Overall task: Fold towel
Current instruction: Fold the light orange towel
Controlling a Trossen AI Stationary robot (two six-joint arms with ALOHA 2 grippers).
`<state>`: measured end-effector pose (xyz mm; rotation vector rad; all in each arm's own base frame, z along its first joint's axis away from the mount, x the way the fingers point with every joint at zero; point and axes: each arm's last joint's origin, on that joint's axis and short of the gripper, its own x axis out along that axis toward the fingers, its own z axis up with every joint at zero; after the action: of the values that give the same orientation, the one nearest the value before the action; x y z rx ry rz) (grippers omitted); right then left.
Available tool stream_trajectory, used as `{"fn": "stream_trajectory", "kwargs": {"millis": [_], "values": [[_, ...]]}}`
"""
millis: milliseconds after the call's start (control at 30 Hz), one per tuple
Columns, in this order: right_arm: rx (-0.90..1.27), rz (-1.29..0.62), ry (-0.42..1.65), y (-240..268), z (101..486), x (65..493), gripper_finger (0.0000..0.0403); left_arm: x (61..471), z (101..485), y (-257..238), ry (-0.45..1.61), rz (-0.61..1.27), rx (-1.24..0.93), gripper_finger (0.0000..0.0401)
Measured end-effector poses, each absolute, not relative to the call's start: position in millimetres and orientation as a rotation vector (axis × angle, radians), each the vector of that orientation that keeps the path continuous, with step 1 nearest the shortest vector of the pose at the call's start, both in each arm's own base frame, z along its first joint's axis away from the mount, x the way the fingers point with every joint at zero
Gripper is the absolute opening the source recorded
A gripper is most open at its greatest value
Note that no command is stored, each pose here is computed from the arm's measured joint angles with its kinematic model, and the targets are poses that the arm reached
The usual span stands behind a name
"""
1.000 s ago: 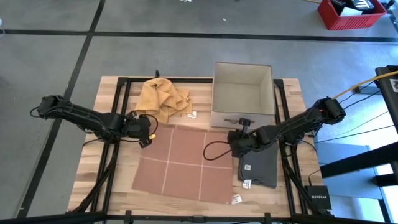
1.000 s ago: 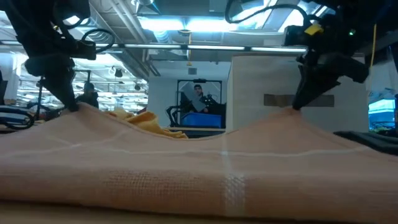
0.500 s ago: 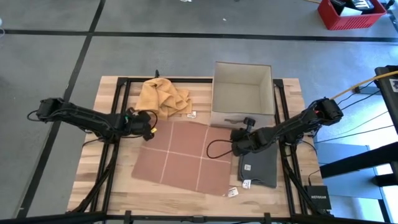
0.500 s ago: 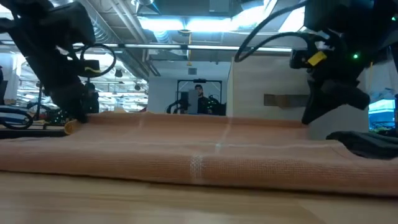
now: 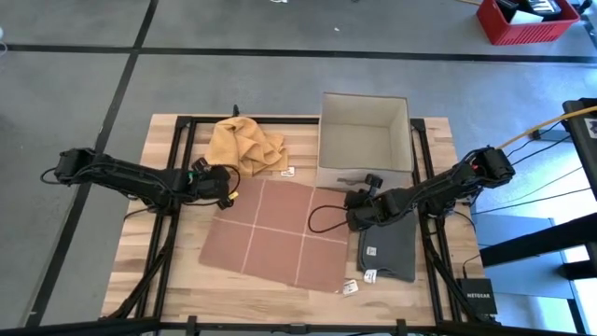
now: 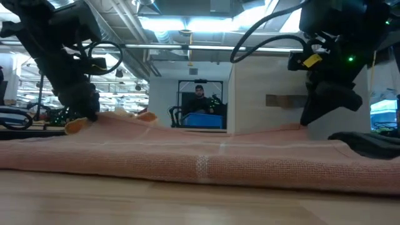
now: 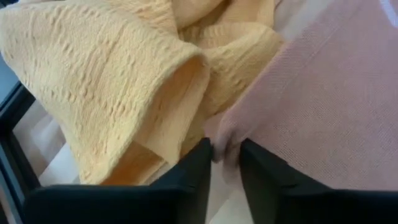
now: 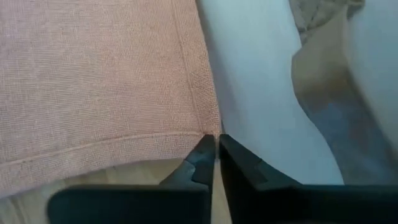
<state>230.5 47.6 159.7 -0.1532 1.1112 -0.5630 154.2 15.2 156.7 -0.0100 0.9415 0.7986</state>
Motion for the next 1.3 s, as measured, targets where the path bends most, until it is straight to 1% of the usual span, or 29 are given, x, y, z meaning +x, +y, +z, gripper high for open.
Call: {"fn": "stream_trajectory", "kwargs": {"millis": [133, 233, 333, 433, 533, 633, 767, 900, 1100, 1200, 1300], "values": [[-0.147, -0.547, 1.137, 48, 162, 230, 0.0092, 156, 161, 15, 0.934, 0.803, -0.047, 0.0130], [-0.116, -0.509, 1.167, 51, 172, 234, 0.0131, 161, 173, 13, 0.938, 0.774, -0.126, 0.0155], [-0.019, -0.413, 1.171, 57, 184, 243, 0.0160, 172, 196, 8, 0.896, 0.696, -0.304, 0.0166], [0.118, -0.239, 1.056, 73, 189, 257, 0.0176, 173, 194, -7, 0.949, 0.537, -0.369, 0.0167], [0.186, -0.074, 0.869, 94, 185, 270, 0.0183, 167, 179, -25, 1.050, 0.397, -0.442, 0.0162], [0.190, -0.004, 0.794, 113, 171, 275, 0.0183, 155, 155, -44, 1.153, 0.353, -0.493, 0.0156], [0.167, 0.001, 0.848, 128, 142, 278, 0.0183, 145, 135, -64, 1.202, 0.319, -0.532, 0.0155], [0.157, 0.033, 0.957, 136, 121, 274, 0.0184, 142, 129, -79, 1.194, 0.311, -0.600, 0.0155], [0.171, 0.063, 1.008, 139, 125, 268, 0.0184, 139, 133, -105, 1.149, 0.213, -0.757, 0.0155], [0.187, 0.096, 1.015, 139, 128, 267, 0.0184, 134, 135, -114, 1.167, 0.170, -0.757, 0.0155], [0.201, 0.096, 1.059, 140, 139, 266, 0.0184, 134, 147, -120, 1.170, 0.142, -0.741, 0.0155]]}}
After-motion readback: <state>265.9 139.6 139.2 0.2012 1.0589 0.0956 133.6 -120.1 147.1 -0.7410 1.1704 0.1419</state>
